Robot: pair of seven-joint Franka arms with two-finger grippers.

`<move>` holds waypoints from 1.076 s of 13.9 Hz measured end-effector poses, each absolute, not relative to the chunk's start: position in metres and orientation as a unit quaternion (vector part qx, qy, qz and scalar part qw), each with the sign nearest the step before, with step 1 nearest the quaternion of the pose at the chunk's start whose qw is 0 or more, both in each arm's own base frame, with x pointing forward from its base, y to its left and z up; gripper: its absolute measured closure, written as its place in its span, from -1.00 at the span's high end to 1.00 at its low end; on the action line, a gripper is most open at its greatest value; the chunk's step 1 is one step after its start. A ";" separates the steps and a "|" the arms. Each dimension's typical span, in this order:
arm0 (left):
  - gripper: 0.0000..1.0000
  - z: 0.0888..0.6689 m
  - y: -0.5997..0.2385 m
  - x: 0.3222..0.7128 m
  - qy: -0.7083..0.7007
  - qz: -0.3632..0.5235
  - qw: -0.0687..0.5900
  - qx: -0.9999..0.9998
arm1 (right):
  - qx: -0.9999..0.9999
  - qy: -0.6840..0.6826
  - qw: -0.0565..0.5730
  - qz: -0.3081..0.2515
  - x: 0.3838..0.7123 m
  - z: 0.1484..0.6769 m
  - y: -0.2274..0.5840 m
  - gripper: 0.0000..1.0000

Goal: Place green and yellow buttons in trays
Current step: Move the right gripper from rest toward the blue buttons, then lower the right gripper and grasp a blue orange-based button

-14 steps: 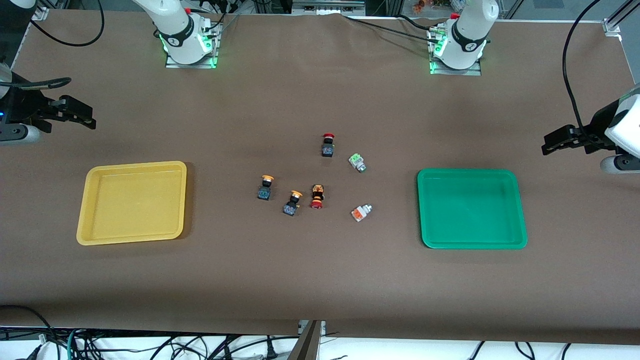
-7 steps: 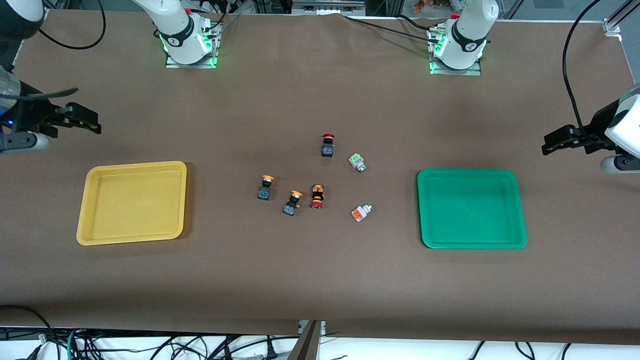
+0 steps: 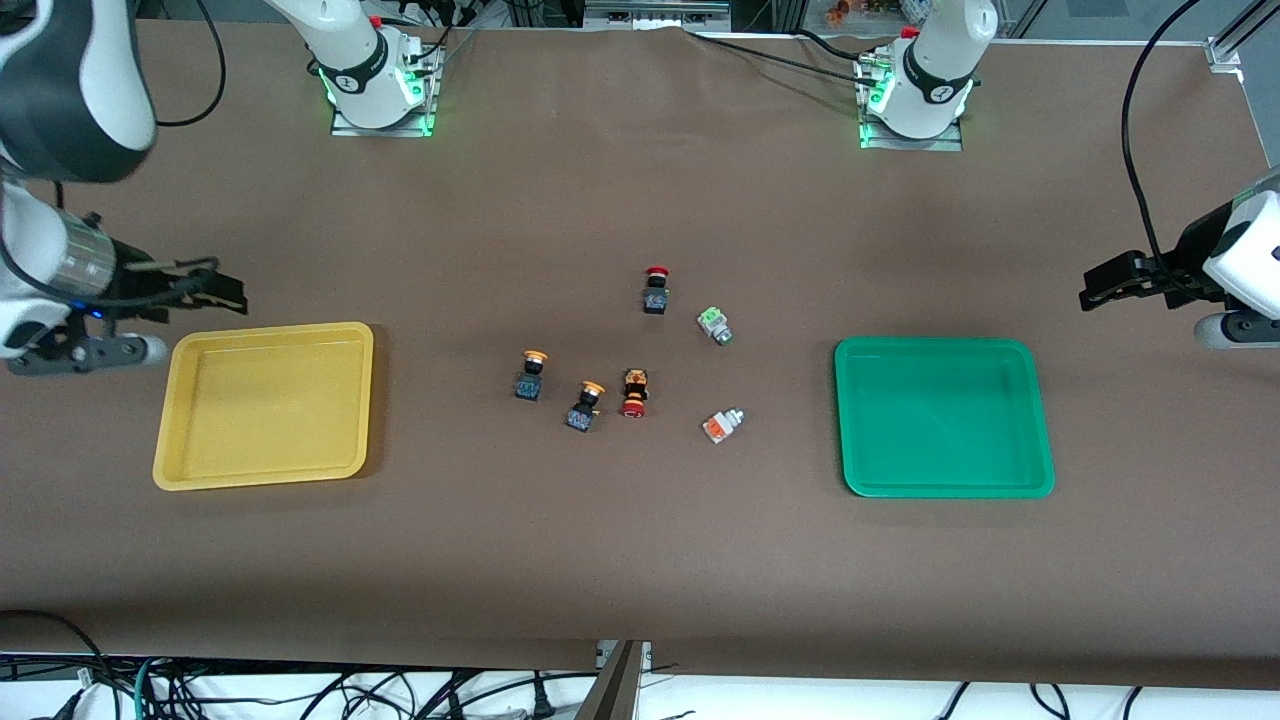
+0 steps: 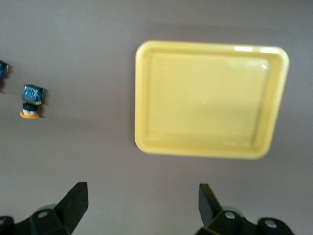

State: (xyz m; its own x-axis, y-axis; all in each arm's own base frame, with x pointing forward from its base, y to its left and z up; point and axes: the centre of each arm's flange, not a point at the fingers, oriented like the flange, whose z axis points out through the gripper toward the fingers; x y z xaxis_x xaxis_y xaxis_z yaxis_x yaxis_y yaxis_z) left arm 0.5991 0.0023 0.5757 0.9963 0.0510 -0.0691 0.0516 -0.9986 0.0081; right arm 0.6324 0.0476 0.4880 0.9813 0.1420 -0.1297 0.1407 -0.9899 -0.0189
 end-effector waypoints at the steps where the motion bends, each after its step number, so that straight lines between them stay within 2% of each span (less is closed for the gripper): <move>1: 1.00 0.576 0.000 0.599 0.024 -0.034 0.005 0.999 | -0.996 -0.071 0.002 0.061 0.641 0.467 0.067 1.00; 5: 1.00 0.576 -0.001 0.599 0.023 -0.034 0.005 0.999 | -0.999 -0.014 -0.008 0.043 0.661 0.379 0.162 1.00; 9: 1.00 0.576 -0.001 0.599 0.023 -0.034 0.005 0.999 | -0.998 0.049 -0.012 0.025 0.642 0.317 0.274 1.00; 15: 1.00 0.565 0.005 0.604 0.028 -0.043 0.005 0.999 | -0.997 0.076 -0.013 0.014 0.623 0.237 0.336 1.00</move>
State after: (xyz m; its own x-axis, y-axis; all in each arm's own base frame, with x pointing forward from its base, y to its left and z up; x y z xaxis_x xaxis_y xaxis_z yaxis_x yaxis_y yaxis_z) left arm 0.6039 0.0049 0.5651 0.9948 0.0549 -0.0854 0.0558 -0.9984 0.0082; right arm 0.6226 0.3357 0.2370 0.9881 -0.1518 -0.0252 -0.1511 -0.9881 0.0287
